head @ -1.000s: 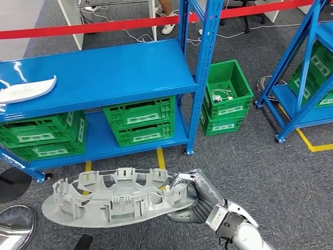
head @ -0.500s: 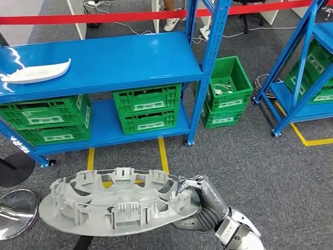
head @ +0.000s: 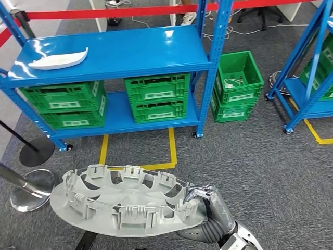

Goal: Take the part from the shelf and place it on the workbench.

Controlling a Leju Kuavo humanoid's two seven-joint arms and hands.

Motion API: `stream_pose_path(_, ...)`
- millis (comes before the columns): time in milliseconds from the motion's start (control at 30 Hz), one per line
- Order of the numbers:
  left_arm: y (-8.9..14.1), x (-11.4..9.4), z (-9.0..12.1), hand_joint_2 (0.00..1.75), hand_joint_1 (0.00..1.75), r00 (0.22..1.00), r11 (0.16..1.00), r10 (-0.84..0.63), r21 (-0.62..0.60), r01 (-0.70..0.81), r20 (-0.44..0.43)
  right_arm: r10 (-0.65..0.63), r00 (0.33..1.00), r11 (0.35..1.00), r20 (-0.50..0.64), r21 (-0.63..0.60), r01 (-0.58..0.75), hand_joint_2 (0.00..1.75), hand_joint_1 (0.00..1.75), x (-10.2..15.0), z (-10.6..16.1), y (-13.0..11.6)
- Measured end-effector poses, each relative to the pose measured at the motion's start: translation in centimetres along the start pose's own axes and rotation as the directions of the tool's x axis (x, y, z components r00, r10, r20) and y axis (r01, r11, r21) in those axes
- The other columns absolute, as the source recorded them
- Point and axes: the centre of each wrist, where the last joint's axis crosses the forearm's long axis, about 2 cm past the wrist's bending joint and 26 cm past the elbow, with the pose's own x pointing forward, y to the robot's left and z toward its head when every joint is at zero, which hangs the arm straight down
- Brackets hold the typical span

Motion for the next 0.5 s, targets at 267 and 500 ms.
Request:
stream_pose_path(267, -2.5, 0.1, 0.3, 1.75, 0.0, 0.996, 0.996, 0.087, 0.01, -0.087, -0.009, -0.036, 0.999, 0.998, 0.019, 0.05, 0.035, 1.75, 1.75, 0.0, -0.6, -0.2)
stream_pose_path(500, -3.3, -0.1, 0.6, 1.75, 0.0, 0.993, 0.994, 0.11, 0.032, -0.108, -0.05, -0.003, 0.997, 1.0, -0.075, -0.024, 0.001, 1.75, 1.75, 0.7, 2.5, -1.4)
